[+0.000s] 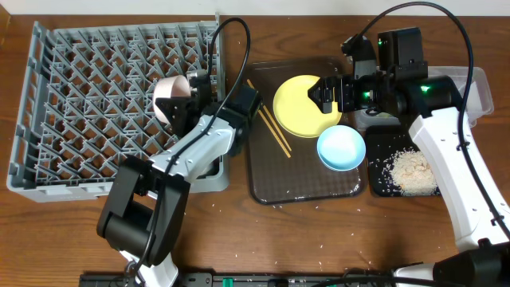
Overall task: Sort waste into correct bins and load items into the dishwasher
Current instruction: 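Carry the pink-white bowl left and stand it in the rack, then release the bowl and move the left gripper to the light-blue bowl, then grasp the rim of the light-blue bowl with the left gripper, then lift the light-blue bowl and carry it over the rack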
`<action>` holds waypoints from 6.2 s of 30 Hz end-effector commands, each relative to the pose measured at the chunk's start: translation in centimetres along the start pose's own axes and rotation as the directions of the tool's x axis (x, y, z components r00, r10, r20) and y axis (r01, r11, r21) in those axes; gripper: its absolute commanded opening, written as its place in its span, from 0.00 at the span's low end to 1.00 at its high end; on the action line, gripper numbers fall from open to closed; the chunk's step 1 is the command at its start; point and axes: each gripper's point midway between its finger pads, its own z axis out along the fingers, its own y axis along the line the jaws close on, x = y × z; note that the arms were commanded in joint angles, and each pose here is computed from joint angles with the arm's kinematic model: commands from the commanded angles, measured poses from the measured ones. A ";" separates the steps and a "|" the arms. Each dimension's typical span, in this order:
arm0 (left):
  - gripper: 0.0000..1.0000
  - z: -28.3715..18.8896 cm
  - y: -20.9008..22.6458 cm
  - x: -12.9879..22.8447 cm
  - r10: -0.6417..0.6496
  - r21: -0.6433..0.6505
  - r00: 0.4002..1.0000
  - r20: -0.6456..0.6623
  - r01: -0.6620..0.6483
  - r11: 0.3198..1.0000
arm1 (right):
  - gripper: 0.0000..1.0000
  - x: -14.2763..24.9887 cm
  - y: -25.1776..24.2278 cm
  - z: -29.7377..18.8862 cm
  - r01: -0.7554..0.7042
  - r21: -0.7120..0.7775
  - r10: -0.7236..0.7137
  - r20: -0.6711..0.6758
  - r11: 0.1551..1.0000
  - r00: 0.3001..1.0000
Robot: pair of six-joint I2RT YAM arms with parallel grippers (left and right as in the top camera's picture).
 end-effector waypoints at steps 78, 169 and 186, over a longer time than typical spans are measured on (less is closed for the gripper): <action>0.74 -22.1 -12.5 -1.0 0.212 0.795 0.768 -0.604 0.601 0.087 | 0.99 -7.1 -13.2 -18.8 -0.454 0.344 0.254 0.491 0.822 0.833; 0.07 4.1 -0.4 -10.6 -0.072 -0.116 0.997 -0.027 0.069 0.991 | 0.99 -3.4 -17.6 -21.6 -0.603 0.434 0.361 0.520 0.669 0.774; 0.07 4.4 -4.6 -7.6 0.056 -0.168 0.998 -0.025 -0.059 0.984 | 0.99 -3.4 -17.6 -21.6 -0.603 0.434 0.361 0.519 0.669 0.774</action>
